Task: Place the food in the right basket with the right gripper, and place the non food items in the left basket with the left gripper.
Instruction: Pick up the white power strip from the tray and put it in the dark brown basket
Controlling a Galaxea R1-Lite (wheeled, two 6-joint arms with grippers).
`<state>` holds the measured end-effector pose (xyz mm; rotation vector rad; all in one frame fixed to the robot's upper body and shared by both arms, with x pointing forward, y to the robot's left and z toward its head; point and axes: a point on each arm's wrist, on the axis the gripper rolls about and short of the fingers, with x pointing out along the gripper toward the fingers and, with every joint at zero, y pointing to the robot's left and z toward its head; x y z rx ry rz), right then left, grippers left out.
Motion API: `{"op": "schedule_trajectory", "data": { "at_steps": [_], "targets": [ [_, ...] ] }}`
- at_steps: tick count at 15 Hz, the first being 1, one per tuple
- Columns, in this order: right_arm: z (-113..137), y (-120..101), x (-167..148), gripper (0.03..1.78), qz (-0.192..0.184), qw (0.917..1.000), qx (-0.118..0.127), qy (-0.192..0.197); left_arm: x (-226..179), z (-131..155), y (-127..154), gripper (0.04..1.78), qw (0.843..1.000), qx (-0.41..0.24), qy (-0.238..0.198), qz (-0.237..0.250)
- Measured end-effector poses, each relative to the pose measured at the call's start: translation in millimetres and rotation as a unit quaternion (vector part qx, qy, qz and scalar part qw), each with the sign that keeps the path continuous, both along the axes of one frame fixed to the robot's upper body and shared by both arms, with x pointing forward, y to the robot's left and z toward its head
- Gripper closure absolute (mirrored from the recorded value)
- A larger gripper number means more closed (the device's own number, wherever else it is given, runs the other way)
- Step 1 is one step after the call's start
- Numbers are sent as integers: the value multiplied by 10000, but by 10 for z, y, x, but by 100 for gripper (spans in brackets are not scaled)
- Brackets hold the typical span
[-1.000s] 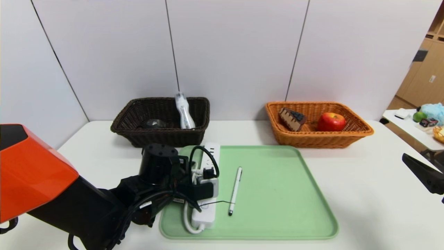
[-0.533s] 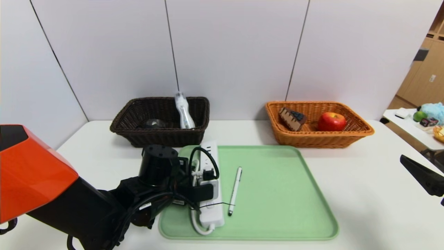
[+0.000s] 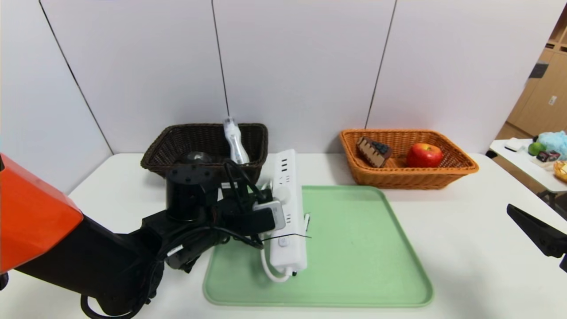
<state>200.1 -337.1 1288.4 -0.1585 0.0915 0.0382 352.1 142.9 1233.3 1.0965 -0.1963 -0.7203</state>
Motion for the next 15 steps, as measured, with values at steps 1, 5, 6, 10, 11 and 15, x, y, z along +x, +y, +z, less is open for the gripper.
{"op": "schedule_trajectory", "data": {
  "at_steps": [1, 5, 6, 10, 11, 15],
  "targets": [
    [-1, 2, 0, 12, 10, 10000, 2, 1, 5, 22, -35, 169, 9997, -135, 1, -201],
    [0, 4, -3, 12, 21, 10000, -3, -2, 45, 229, -213, 169, 9935, -973, -6, -594],
    [-4, 4, -4, 12, 20, 10000, -2, 4, 87, 344, -258, 169, 9904, -1251, -55, -582],
    [-28, 4, -8, 12, 20, 10000, -1, 52, 389, 1100, -323, 169, 9644, -2629, -191, 201],
    [-34, 4, -9, 12, 20, 10000, 1, 64, 477, 1320, -264, 169, 9514, -3019, -50, 609],
    [-44, 4, -10, 12, 14, 10000, -5, 84, 891, 1745, 448, 169, 8408, -4228, 572, 3332]
  ]
}}
